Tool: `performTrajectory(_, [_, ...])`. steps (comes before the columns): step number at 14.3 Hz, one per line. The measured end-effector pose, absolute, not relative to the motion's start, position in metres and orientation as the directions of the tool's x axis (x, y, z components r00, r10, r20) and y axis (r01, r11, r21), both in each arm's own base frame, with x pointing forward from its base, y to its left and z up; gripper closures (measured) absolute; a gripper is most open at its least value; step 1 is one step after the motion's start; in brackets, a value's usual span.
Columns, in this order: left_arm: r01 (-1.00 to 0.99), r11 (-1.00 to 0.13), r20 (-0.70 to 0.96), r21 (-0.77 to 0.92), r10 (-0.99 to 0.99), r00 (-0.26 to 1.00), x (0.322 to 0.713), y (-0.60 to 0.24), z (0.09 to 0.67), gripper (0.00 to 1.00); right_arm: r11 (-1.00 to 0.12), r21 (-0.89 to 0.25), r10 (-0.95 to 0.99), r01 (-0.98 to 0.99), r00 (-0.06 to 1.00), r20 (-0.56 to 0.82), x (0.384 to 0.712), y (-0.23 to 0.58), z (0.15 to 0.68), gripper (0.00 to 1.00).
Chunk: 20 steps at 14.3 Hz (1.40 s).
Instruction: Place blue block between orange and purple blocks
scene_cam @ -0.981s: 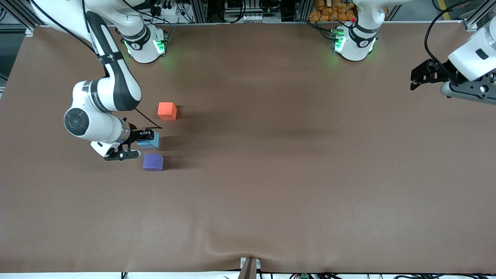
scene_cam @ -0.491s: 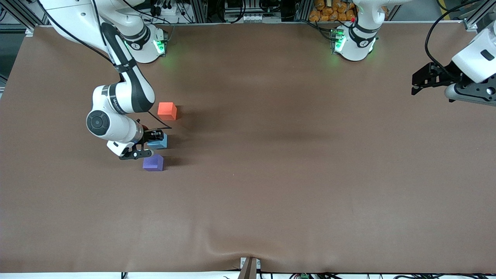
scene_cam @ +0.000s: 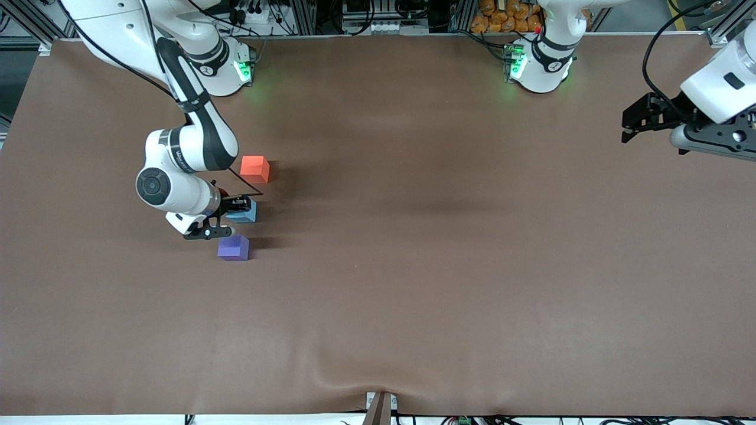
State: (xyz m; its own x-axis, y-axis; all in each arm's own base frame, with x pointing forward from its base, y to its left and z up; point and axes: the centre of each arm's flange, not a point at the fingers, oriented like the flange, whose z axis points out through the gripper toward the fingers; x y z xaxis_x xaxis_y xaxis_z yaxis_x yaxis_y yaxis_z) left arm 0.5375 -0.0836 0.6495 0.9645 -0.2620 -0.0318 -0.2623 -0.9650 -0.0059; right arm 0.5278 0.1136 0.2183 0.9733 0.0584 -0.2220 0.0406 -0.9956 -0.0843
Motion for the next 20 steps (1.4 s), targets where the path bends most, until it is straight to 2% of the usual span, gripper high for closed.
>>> performTrajectory(5, [-0.258, -0.966, -0.041, -0.026, -0.257, 0.966, 0.527, -0.083, 0.66, 0.0, -0.996, -0.081, 0.049, 0.032, 0.974, -0.223, 0.527, 0.115, 0.212, 0.47])
performTrajectory(6, [-0.25, -0.968, -0.041, -0.029, -0.248, 0.968, 0.526, -0.078, 0.662, 0.0, -0.996, -0.081, 0.043, 0.026, 0.974, -0.224, 0.527, 0.115, 0.211, 0.43])
performTrajectory(8, [-0.234, -0.972, -0.044, -0.029, -0.233, 0.972, 0.527, -0.07, 0.662, 0.0, -0.997, -0.08, 0.031, 0.012, 0.971, -0.235, 0.528, 0.115, 0.213, 0.23])
performTrajectory(10, [-0.219, -0.975, -0.052, -0.029, -0.217, 0.975, 0.527, -0.061, 0.661, 0.0, -0.996, -0.093, 0.037, 0.012, 0.96, -0.276, 0.542, 0.121, 0.239, 0.04])
performTrajectory(11, [-0.215, -0.976, -0.056, -0.028, -0.214, 0.975, 0.526, -0.059, 0.661, 0.0, -0.994, -0.109, 0.045, 0.013, 0.954, -0.296, 0.558, 0.125, 0.268, 0.0])
performTrajectory(13, [-0.22, -0.975, -0.058, -0.028, -0.218, 0.974, 0.525, -0.062, 0.661, 0.0, -0.99, -0.136, 0.062, 0.023, 0.955, -0.29, 0.593, 0.129, 0.348, 0.0])
performTrajectory(16, [-0.229, -0.973, -0.063, -0.028, -0.227, 0.972, 0.524, -0.07, 0.66, 0.0, -0.987, -0.153, 0.061, 0.04, 0.989, -0.136, 0.631, 0.116, 0.464, 0.0])
performTrajectory(20, [-0.222, -0.975, -0.074, -0.027, -0.219, 0.973, 0.526, -0.071, 0.654, 0.0, -0.99, -0.121, 0.074, 0.068, 0.996, -0.046, 0.641, 0.056, 0.569, 0.0])
